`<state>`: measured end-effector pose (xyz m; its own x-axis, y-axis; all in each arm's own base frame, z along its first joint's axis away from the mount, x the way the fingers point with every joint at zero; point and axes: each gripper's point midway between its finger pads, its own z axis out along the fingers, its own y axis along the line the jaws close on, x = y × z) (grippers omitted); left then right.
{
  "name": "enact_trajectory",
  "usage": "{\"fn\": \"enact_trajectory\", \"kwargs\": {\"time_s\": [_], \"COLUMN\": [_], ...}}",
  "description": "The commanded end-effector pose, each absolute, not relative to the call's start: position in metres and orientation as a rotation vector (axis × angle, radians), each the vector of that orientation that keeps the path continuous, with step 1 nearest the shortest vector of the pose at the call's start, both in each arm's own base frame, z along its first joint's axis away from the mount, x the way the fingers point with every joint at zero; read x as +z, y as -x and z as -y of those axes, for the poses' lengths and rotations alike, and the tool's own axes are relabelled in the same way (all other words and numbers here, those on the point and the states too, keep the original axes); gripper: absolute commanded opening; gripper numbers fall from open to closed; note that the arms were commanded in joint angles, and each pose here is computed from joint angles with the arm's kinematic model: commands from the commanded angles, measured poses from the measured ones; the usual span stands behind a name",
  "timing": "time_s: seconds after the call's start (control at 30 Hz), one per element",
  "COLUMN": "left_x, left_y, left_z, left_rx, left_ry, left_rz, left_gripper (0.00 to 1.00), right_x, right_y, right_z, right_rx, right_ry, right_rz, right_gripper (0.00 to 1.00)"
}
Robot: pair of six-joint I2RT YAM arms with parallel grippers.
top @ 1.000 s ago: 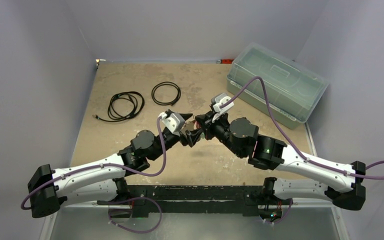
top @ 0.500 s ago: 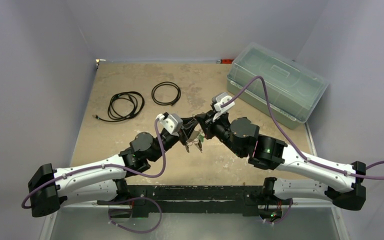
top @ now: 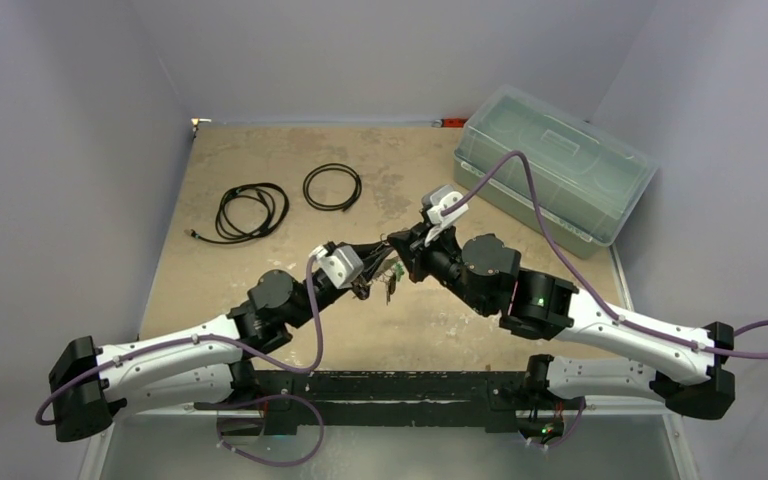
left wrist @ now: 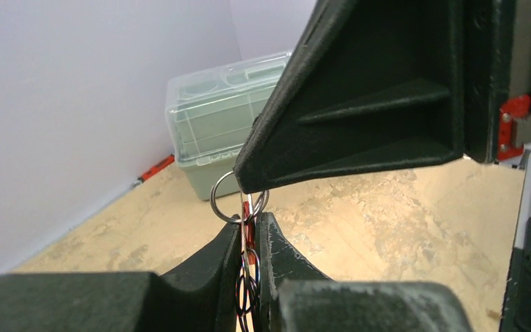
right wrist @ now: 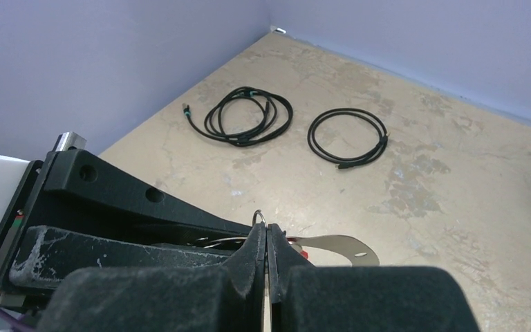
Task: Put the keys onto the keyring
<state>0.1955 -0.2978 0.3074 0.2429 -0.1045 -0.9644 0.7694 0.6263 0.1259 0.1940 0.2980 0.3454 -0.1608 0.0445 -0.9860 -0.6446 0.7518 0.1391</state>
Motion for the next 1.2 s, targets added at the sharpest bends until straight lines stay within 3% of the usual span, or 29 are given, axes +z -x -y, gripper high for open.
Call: {"fn": "enact_trajectory", "kwargs": {"time_s": [0.0, 0.2, 0.43, 0.63, 0.97, 1.07, 1.1, 1.17], "left_x": [0.298, 0.283, 0.280, 0.284, 0.303, 0.310, 0.313, 0.321], "left_y": [-0.181, -0.176, -0.180, -0.183, -0.166, -0.173, -0.176, -0.182], "left_z": [0.304, 0.308, 0.305, 0.305, 0.319, 0.314, 0.312, 0.308], "left_rx": [-0.597, -0.509, -0.419, -0.422, -0.649, -0.683, -0.695, -0.730], "left_ry": [-0.884, -0.978, -0.994, -0.964, -0.908, -0.795, -0.743, -0.629], "left_rz": [-1.083, -1.042, -1.038, -1.055, -1.134, -1.195, -1.212, -1.232], "left_gripper": [0.00, 0.00, 0.29, 0.31, 0.69, 0.76, 0.83, 0.85], "right_x": [0.397, 0.390, 0.384, 0.379, 0.379, 0.378, 0.379, 0.379], "right_y": [-0.193, -0.192, -0.179, -0.175, -0.195, -0.200, -0.201, -0.203], "right_z": [-0.290, -0.290, -0.291, -0.291, -0.276, -0.273, -0.272, -0.271], "right_rx": [0.724, 0.688, 0.725, 0.741, 0.651, 0.627, 0.624, 0.628], "right_ry": [0.397, 0.424, 0.486, 0.505, 0.363, 0.324, 0.310, 0.283], "right_rz": [-1.556, -1.638, -1.689, -1.707, -1.678, -1.669, -1.666, -1.656], "right_gripper": [0.00, 0.00, 0.00, 0.00, 0.00, 0.00, 0.00, 0.00]}}
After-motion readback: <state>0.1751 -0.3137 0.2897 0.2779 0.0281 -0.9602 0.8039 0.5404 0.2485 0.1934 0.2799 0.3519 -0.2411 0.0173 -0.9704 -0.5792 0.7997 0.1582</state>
